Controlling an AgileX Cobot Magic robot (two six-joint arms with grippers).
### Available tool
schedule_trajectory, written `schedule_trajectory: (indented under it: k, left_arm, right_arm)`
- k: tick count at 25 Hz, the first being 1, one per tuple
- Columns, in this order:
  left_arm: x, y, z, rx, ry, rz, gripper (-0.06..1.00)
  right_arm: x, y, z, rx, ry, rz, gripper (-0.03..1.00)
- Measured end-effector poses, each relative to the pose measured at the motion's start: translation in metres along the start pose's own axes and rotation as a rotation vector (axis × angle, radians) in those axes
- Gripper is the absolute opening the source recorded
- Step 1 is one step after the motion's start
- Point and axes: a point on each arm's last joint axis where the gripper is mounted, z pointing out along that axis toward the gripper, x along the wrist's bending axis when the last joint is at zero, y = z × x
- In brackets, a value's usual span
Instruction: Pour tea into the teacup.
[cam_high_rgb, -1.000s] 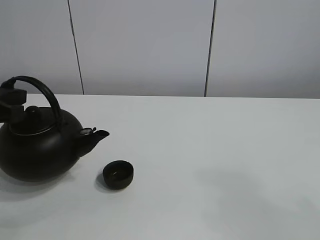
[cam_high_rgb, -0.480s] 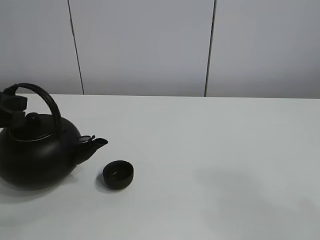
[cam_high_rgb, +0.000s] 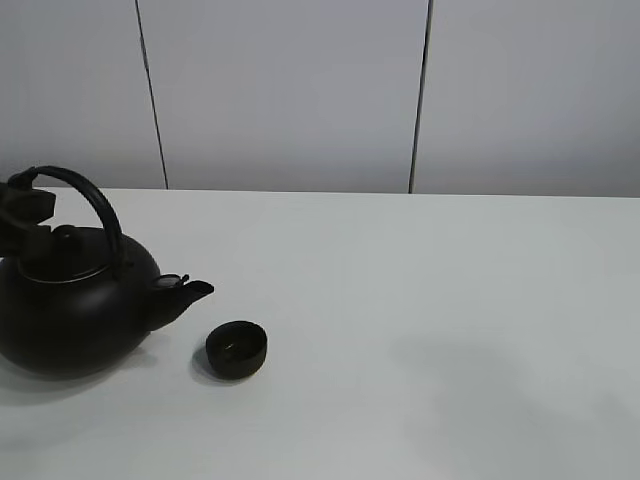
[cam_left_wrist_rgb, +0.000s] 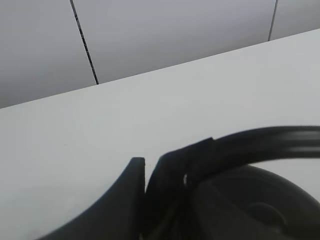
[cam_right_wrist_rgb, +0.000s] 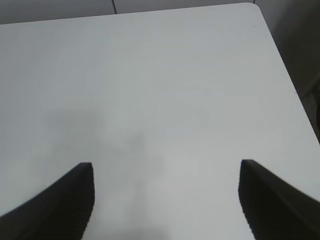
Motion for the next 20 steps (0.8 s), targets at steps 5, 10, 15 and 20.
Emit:
schedule_trajectory:
  k: [5, 10, 15, 20]
  left_arm:
    - [0.0000, 0.0000, 0.0000, 0.000, 0.000, 0.018, 0.15]
    - [0.0001, 0.0002, 0.0002, -0.001, 0.000, 0.030, 0.15]
    - [0.0020, 0.0061, 0.0043, -0.023, 0.004, 0.035, 0.15]
    - [0.0026, 0.0077, 0.0054, -0.029, 0.006, 0.036, 0.14]
  right_arm:
    - [0.0000, 0.0001, 0.0000, -0.001, 0.000, 0.000, 0.54]
    - [0.0000, 0.0001, 0.0000, -0.001, 0.000, 0.000, 0.54]
    - [0.0000, 0.0001, 0.0000, -0.001, 0.000, 0.000, 0.54]
    - [0.0000, 0.0001, 0.0000, -0.001, 0.000, 0.000, 0.54]
